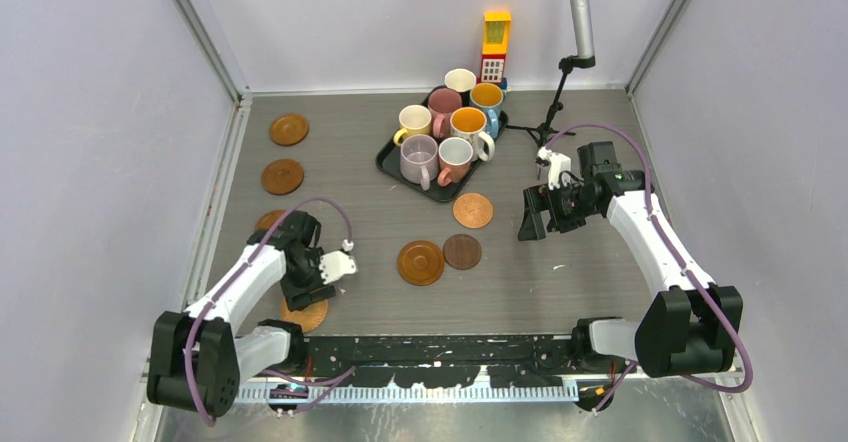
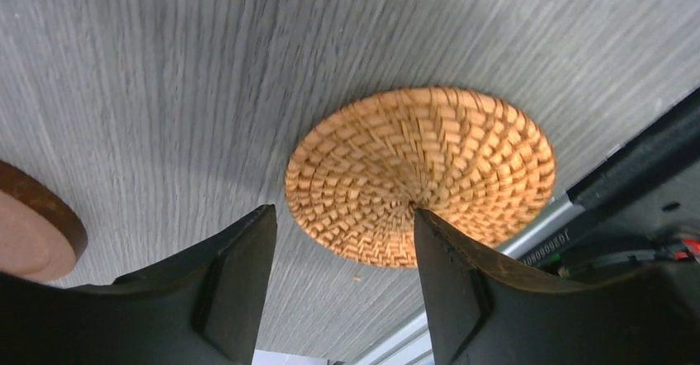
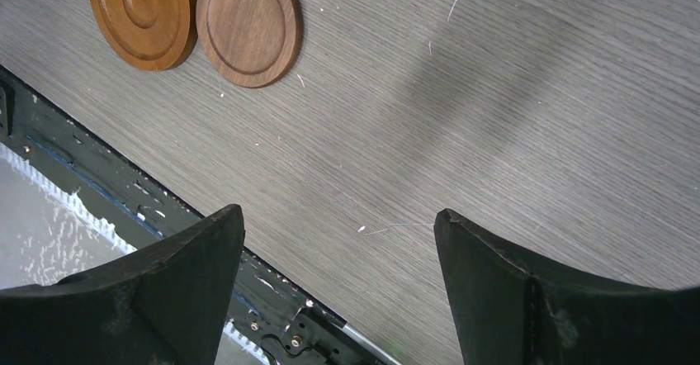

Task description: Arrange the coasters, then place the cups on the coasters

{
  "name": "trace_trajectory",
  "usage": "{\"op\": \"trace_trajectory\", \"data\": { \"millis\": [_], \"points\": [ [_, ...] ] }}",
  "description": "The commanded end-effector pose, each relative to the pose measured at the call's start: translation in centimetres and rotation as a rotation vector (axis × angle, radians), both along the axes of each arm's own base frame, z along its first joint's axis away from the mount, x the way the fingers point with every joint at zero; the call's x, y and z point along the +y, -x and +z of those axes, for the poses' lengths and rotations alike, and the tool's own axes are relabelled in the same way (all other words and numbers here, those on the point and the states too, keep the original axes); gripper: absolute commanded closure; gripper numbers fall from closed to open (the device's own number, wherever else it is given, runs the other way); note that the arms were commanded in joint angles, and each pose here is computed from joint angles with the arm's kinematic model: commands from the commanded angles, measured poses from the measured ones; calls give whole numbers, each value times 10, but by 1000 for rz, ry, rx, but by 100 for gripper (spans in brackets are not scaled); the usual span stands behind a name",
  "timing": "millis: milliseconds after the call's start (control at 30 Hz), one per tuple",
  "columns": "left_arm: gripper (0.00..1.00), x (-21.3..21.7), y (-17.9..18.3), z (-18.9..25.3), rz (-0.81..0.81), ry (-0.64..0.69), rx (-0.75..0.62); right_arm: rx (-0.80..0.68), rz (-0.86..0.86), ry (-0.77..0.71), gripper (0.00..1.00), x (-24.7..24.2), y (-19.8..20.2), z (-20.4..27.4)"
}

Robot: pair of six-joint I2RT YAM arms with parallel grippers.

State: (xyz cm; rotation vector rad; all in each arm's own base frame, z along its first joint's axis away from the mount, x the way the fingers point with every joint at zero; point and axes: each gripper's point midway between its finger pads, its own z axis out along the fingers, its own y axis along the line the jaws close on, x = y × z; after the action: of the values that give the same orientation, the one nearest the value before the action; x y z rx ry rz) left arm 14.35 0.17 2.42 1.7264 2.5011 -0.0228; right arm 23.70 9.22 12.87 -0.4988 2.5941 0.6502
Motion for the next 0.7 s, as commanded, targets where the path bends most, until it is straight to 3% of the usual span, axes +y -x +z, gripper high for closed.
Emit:
{"op": "trace_trajectory", "data": {
  "millis": [0,200,433,567,667],
  "points": [
    [38,-7,-34,-7,34,-13,-129,-55,8,-2,11,-1,-7,10],
    [42,-28,-88,-12,96,-13,-205,-55,7,-2,11,0,-8,10],
    [44,-74,-186,0,197,55,-298,-59,1,12,11,-3,-9,8],
    [46,-99,-249,28,289,128,-371,-59,-3,16,11,-4,-10,8],
    [45,-118,-263,45,317,210,-364,-62,-6,18,11,-5,-10,9]
  ]
}}
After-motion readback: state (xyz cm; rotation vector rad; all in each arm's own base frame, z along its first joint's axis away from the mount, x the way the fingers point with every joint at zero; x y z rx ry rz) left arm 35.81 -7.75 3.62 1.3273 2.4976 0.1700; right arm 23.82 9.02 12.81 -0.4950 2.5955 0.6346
